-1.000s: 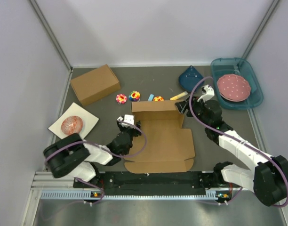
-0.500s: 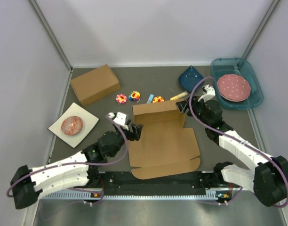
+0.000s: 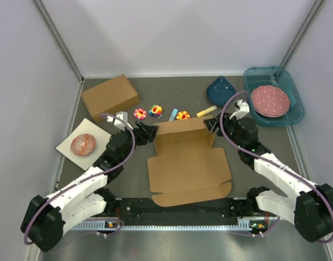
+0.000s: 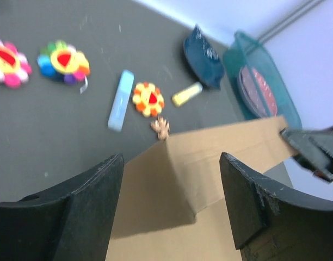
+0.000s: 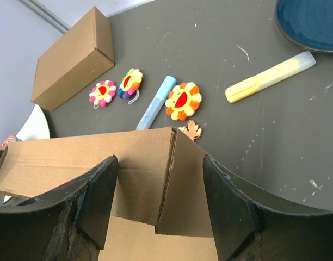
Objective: Fold the paper box
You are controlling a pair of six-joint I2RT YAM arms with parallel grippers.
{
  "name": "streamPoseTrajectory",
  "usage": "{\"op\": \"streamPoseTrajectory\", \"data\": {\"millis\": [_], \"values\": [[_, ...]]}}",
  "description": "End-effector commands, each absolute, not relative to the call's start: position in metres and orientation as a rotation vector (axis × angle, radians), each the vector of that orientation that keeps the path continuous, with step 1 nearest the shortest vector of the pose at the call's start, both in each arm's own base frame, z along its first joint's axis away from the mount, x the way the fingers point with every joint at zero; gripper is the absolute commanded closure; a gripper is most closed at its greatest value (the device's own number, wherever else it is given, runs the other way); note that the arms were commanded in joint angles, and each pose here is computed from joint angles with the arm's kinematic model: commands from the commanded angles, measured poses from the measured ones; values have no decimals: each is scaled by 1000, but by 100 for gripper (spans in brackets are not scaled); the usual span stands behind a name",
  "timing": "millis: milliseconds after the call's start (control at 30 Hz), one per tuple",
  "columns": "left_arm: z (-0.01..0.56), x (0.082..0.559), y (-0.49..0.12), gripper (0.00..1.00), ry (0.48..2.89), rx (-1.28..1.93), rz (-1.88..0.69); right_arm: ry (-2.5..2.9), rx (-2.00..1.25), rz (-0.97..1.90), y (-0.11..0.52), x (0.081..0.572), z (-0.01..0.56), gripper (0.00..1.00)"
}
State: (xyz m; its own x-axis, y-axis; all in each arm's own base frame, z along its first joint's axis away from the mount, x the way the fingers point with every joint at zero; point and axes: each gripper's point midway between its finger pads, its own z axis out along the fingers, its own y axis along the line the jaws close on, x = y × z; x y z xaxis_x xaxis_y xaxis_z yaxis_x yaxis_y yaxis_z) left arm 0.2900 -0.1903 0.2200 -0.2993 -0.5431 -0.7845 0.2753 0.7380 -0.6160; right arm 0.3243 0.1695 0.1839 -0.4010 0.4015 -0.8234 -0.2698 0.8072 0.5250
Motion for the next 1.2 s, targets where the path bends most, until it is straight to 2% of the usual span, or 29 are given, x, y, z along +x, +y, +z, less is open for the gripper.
{"op": "streamPoseTrajectory", "data": {"millis": [0,200,300,433,533,700,967,1167], "values": [[219,277,-220,25,1683,-208,-1115,1969,100,652,158,311,145,37],[211,272,-228,29,1691,-171,-1165,1965,100,656,157,309,147,37],[203,275,-228,34,1722,-160,-1137,1973,103,657,157,308,144,37],[182,280,-224,48,1780,-163,-1065,2001,111,661,156,301,132,38],[160,283,-222,53,1826,-172,-1029,2019,117,662,155,294,124,38],[138,289,-223,55,1877,-155,-997,2032,119,687,158,282,118,38],[140,310,-238,57,1902,-79,-981,2054,107,683,162,277,114,37],[131,301,-238,57,1934,-49,-991,2004,131,672,158,283,138,31]]}}
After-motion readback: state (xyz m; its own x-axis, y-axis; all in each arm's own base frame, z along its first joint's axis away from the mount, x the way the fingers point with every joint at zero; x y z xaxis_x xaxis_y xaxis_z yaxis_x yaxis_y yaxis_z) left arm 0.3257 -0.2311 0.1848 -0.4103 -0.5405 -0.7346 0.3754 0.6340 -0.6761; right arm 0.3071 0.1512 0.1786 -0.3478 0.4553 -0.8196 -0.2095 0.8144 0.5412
